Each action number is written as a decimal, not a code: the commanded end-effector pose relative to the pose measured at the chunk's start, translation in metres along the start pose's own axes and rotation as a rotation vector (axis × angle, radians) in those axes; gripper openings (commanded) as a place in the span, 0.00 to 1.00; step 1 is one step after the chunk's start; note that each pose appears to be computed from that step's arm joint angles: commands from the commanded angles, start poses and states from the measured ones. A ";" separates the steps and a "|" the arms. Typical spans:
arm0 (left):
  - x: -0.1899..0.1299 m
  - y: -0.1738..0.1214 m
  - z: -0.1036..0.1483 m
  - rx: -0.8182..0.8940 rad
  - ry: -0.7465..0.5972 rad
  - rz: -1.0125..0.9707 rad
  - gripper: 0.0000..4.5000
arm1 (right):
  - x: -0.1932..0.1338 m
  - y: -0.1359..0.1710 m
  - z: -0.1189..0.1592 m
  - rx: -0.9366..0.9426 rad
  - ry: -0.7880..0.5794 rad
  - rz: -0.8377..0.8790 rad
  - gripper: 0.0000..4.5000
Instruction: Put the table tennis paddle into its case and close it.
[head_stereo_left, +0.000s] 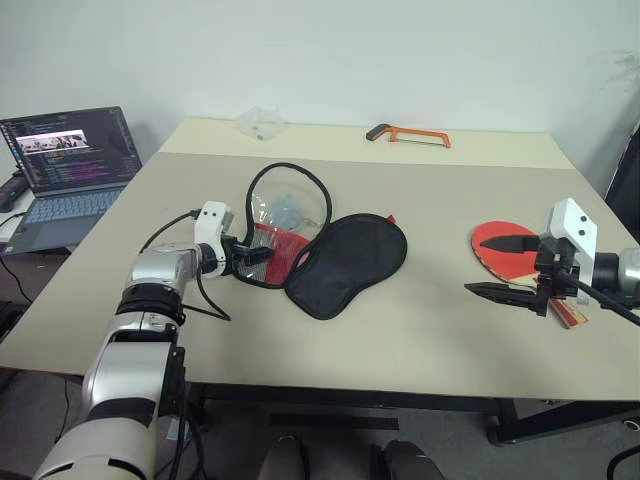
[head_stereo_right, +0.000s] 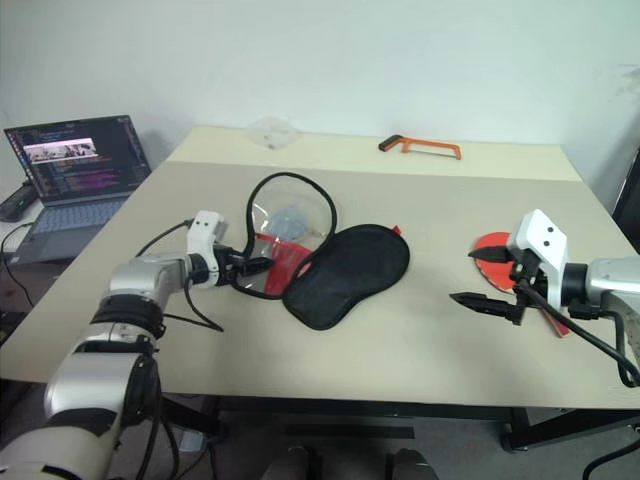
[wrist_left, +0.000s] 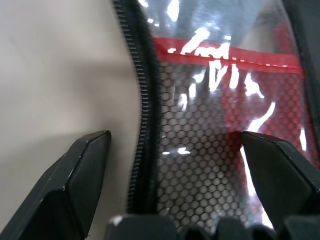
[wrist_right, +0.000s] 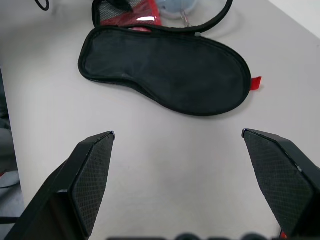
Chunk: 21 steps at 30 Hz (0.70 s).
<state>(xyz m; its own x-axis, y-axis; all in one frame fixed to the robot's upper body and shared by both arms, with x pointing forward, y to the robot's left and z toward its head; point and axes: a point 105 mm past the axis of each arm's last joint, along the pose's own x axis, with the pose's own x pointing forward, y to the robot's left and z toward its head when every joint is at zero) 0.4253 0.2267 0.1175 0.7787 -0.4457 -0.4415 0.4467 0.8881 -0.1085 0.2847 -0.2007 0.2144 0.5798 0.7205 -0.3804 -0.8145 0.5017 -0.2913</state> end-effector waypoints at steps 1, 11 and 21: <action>0.002 -0.011 0.012 0.008 -0.039 -0.062 0.96 | -0.008 -0.002 0.011 -0.039 -0.016 -0.027 1.00; -0.017 -0.029 0.019 -0.050 -0.090 -0.129 0.25 | -0.010 0.000 0.010 -0.036 -0.011 -0.036 1.00; 0.009 -0.105 0.025 -0.069 -0.233 -0.022 0.00 | -0.004 -0.001 0.009 -0.039 -0.013 -0.026 1.00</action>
<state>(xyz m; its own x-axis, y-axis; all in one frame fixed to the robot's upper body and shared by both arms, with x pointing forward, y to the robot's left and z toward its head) 0.3989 0.1450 0.1318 0.8447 -0.4611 -0.2720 0.4083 0.8835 -0.2296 0.2836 -0.2031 0.2114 0.5942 0.7039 -0.3891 -0.8043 0.5187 -0.2899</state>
